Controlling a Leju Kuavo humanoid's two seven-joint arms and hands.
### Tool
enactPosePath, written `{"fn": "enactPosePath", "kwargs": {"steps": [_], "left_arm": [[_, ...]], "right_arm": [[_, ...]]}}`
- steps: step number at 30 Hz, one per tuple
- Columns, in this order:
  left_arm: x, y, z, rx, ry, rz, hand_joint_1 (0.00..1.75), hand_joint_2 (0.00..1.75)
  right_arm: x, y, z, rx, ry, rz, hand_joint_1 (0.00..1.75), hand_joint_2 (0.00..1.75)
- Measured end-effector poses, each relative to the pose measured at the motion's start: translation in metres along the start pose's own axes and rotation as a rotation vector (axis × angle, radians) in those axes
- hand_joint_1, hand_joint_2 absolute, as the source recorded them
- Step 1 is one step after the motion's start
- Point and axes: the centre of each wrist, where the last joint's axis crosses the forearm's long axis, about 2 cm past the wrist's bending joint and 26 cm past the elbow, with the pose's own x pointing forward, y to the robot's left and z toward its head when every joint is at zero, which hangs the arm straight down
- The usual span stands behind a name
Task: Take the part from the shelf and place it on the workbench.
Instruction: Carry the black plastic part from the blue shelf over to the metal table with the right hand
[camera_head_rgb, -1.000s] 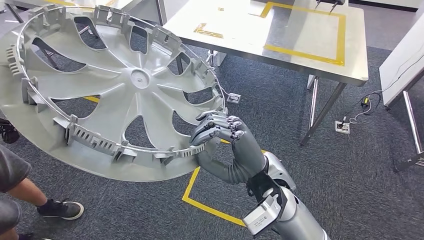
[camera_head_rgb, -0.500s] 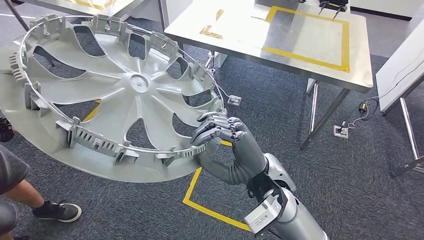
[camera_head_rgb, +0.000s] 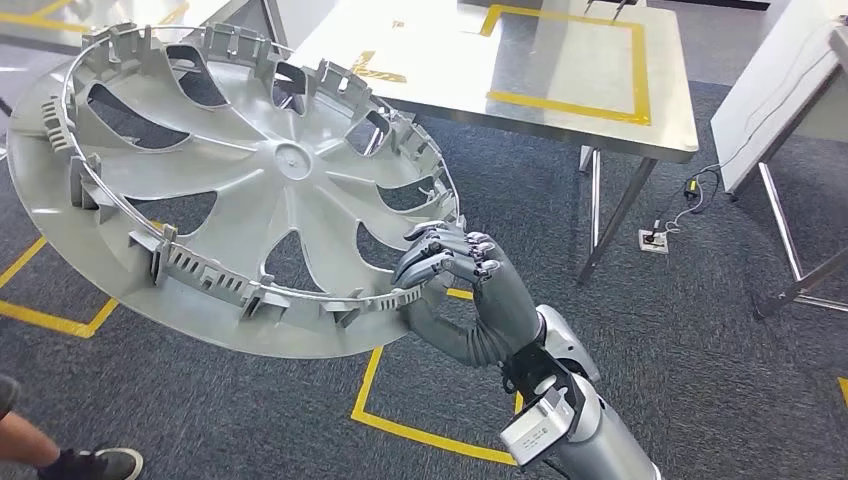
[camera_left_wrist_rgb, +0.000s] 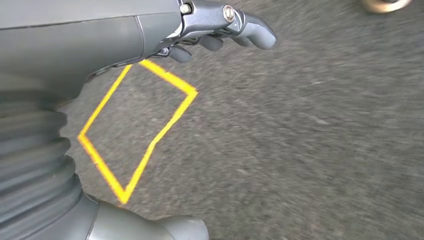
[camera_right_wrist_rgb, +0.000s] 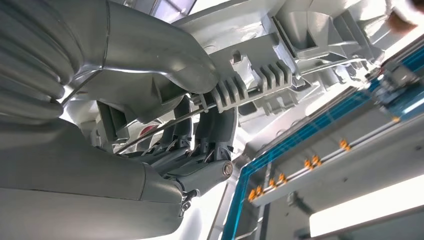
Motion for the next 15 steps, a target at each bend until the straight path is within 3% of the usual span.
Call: {"fn": "enactPosePath", "kwargs": {"steps": [15], "left_arm": [[-0.0013,0.0008,-0.0004,0.002,0.000,0.002,0.00,1.75]], "right_arm": [[0.0003,0.0041,0.0052,-0.008,0.011,-0.012,1.75,1.75]]}}
